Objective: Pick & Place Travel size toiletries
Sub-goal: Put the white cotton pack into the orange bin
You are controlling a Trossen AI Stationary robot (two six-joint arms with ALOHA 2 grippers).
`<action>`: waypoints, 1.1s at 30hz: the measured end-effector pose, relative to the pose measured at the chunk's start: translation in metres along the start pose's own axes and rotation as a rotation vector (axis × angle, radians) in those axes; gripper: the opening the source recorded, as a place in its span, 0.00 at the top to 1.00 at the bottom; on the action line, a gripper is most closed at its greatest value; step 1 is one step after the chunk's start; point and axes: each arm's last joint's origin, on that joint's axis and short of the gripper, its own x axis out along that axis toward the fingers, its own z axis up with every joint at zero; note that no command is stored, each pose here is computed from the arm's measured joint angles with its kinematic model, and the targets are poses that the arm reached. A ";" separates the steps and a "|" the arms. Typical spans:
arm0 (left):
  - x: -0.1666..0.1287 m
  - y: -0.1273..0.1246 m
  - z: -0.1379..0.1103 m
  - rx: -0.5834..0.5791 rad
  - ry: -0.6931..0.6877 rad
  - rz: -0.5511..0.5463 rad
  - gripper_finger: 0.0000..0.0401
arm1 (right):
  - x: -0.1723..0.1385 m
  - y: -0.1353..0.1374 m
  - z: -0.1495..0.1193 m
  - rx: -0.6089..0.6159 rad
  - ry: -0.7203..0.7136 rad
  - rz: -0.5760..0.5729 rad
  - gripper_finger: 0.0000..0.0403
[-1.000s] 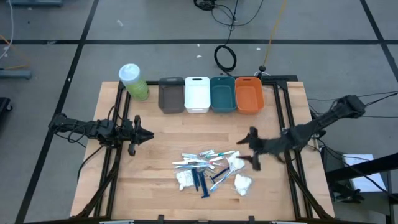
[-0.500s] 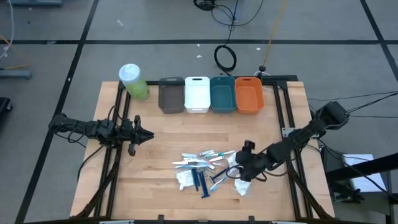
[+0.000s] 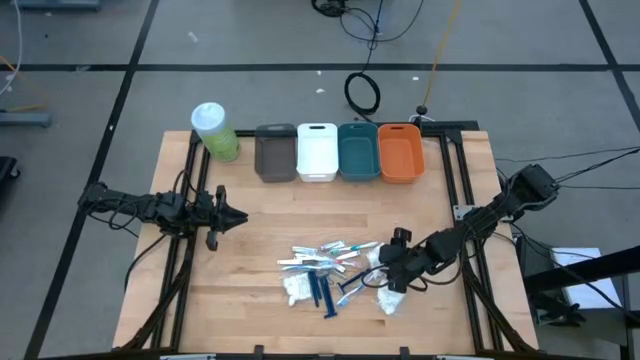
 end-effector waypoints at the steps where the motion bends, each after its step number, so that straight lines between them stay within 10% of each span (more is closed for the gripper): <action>1: 0.000 0.000 0.000 0.000 0.000 0.000 0.87 | 0.000 0.000 0.000 0.002 0.000 -0.001 0.41; 20: 0.000 0.000 0.000 0.000 0.000 0.000 0.87 | -0.030 -0.010 0.015 0.067 -0.116 0.075 0.96; 33: 0.000 0.000 0.000 0.000 0.000 0.000 0.87 | -0.078 -0.050 0.040 0.007 -0.402 -0.044 0.99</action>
